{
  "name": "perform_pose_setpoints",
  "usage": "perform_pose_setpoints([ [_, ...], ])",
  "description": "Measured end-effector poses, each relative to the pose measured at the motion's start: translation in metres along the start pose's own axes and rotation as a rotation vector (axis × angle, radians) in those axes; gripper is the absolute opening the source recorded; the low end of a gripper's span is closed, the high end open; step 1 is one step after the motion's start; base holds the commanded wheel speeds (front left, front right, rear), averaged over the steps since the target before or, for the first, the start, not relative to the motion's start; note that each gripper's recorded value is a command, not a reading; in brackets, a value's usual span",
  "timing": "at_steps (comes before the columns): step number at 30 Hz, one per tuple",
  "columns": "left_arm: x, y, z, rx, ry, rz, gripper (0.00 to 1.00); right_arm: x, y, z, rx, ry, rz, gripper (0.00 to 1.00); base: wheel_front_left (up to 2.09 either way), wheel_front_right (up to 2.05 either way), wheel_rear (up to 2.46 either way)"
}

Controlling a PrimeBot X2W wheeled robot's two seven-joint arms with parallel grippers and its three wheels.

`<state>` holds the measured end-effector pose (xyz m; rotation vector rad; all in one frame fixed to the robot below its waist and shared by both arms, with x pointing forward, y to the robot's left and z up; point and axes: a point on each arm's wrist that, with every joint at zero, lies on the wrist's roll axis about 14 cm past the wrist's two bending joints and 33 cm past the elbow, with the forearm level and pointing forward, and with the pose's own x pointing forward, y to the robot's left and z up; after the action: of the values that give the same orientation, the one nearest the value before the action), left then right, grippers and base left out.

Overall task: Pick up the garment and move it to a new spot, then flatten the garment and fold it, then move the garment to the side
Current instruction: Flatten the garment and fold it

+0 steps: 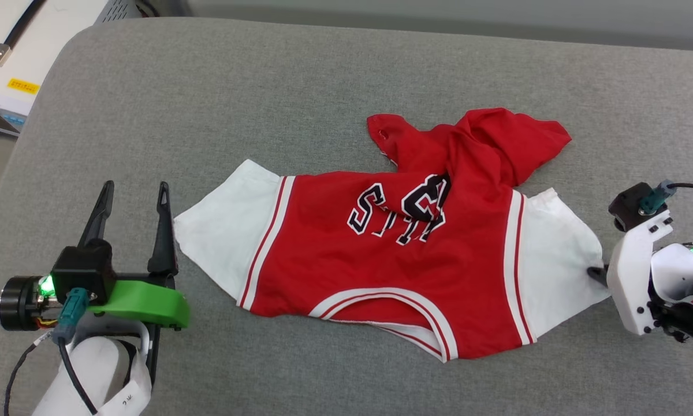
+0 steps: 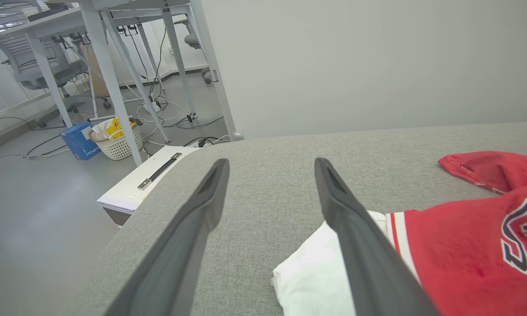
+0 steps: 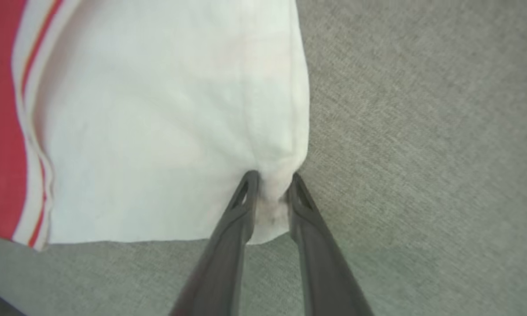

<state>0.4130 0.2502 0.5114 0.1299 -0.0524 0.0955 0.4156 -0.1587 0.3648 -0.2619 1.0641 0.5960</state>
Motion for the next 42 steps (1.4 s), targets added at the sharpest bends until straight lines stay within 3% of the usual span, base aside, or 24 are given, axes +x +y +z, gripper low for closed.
perform_pose_setpoints([
  [5,0.0,0.002,-0.001,0.014,0.005,-0.04,1.0,-0.018,-0.001,0.008,0.048,-0.116,-0.005,0.0,0.0,0.0,0.0],
  [16,0.028,-0.014,0.015,0.102,0.024,-0.263,1.0,-0.066,-0.038,-0.03,0.152,-0.182,-0.121,0.0,0.0,0.0,0.0],
  [17,0.037,-0.022,0.009,0.126,0.119,-0.338,1.0,-0.07,-0.036,-0.034,0.171,-0.198,-0.122,0.0,0.0,0.0,0.0],
  [29,0.006,-0.047,-0.048,0.143,0.782,-0.567,1.0,-0.073,-0.031,-0.032,0.183,-0.223,-0.13,0.0,0.0,0.0,0.0],
  [42,-0.036,-0.052,-0.114,0.1,1.153,-0.635,1.0,-0.068,-0.028,-0.028,0.184,-0.214,-0.127,0.0,0.0,0.0,0.0],
])
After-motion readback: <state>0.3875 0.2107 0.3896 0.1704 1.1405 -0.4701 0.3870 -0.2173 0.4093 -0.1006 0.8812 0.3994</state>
